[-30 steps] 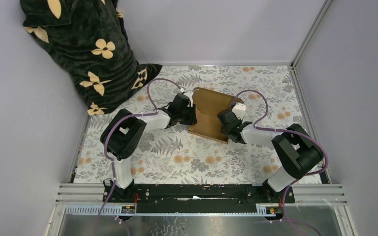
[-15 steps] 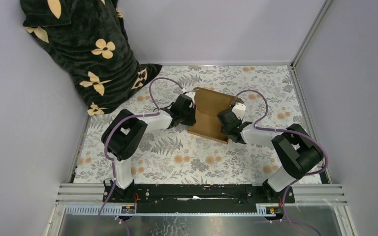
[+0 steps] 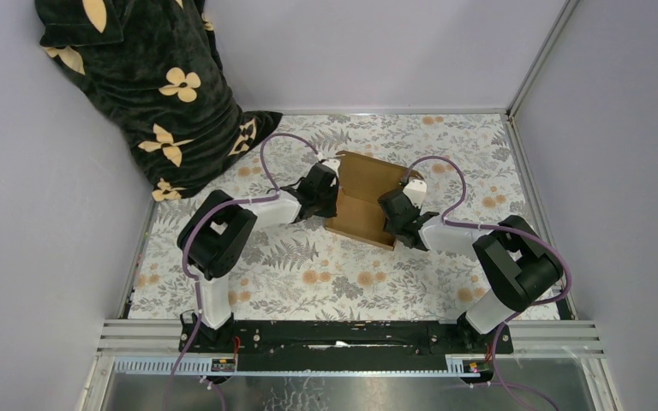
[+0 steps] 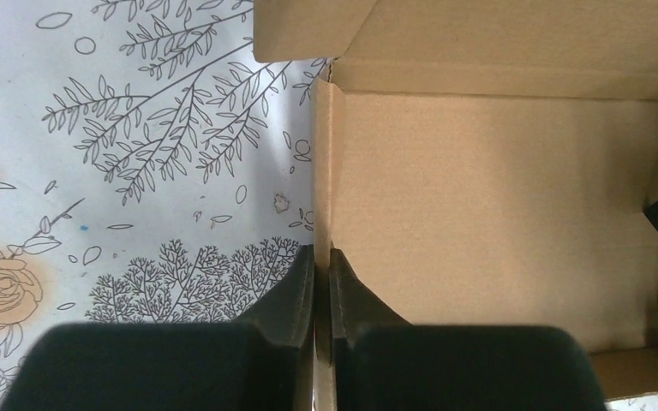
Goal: Fold the paper box
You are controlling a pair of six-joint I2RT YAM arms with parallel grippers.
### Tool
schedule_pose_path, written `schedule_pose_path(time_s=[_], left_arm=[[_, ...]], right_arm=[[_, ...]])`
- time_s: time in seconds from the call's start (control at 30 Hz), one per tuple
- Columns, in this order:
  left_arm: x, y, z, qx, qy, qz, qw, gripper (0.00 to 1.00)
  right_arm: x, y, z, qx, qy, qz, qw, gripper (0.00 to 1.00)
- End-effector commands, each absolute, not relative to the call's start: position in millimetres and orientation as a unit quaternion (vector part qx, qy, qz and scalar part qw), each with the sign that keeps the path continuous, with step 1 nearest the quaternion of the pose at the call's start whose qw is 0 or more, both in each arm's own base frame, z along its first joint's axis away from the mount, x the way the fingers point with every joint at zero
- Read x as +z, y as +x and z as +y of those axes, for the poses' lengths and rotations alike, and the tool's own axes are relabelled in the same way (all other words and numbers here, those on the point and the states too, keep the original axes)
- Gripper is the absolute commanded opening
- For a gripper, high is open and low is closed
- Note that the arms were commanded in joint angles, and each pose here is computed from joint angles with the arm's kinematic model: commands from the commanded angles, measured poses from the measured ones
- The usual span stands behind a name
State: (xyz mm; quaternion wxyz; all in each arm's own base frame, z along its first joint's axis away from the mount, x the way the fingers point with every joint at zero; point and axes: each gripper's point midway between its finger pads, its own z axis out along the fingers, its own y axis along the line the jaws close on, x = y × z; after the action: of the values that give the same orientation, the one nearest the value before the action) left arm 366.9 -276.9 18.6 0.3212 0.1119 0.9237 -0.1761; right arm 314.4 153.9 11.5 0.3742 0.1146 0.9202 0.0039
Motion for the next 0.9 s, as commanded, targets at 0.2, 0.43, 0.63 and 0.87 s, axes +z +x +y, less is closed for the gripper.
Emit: schedule_pose_path(time_s=[0.2, 0.43, 0.63, 0.87], left_arm=[[19.0, 371.7, -284.5, -0.122, 0.145, 0.923, 0.334, 0.05], [14.1, 371.1, -283.8, -0.065, 0.162, 0.924, 0.340, 0.05], [9.7, 369.4, -280.9, -0.025, 0.170, 0.921, 0.349, 0.04], [7.7, 369.6, -279.6, -0.002, 0.175, 0.917, 0.358, 0.04]], right_arm=[[0.1, 307.3, 160.6, 0.018, 0.104, 0.931, 0.350, 0.44], [2.1, 306.2, 159.6, 0.020, 0.105, 0.929, 0.353, 0.44], [4.5, 303.0, 157.7, 0.023, 0.105, 0.929, 0.355, 0.44], [24.6, 297.3, 152.0, 0.021, 0.092, 0.927, 0.362, 0.60]])
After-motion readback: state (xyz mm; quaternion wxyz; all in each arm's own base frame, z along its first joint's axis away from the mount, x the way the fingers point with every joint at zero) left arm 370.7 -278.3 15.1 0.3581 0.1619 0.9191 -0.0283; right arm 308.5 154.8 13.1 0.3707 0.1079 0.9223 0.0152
